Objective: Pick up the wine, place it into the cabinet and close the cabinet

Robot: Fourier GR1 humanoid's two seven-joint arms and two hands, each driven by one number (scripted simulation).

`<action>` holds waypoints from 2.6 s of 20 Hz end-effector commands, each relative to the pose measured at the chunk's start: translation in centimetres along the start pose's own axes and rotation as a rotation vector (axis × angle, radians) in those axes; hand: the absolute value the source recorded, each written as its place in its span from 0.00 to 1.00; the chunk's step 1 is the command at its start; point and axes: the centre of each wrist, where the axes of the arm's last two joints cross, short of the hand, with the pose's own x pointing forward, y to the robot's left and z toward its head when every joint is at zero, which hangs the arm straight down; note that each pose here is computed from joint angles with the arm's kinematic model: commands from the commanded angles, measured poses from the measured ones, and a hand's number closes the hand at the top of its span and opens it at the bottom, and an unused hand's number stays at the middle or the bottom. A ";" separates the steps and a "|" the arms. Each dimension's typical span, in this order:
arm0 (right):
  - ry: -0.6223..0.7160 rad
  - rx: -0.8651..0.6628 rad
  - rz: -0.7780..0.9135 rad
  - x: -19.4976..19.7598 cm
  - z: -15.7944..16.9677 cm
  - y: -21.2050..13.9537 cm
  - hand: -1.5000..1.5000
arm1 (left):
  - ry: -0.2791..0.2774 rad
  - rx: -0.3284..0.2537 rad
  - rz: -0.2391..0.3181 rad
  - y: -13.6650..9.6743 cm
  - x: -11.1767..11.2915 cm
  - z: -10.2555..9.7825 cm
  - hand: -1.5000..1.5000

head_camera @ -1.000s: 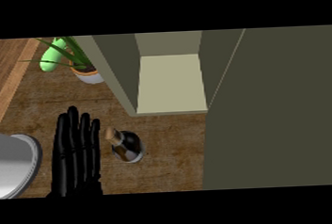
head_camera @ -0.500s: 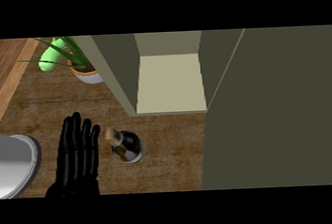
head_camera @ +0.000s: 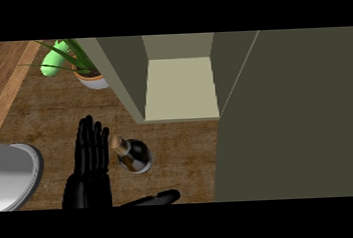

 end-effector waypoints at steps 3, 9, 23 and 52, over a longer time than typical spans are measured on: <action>-0.053 0.041 -0.029 3.4 3.5 0.5 0.00 | -0.007 0.018 -0.020 2.0 -3.6 0.3 0.00; -0.062 0.033 -0.034 2.8 2.9 0.9 0.00 | 0.021 0.016 -0.004 3.3 -6.6 -0.4 0.00; -0.080 0.014 -0.016 2.9 2.5 0.2 0.00 | 0.032 -0.040 0.027 4.7 -12.6 -1.8 0.00; -0.059 0.016 -0.021 2.2 1.8 0.5 0.00 | 0.090 -0.043 0.037 6.0 -19.0 -2.3 0.00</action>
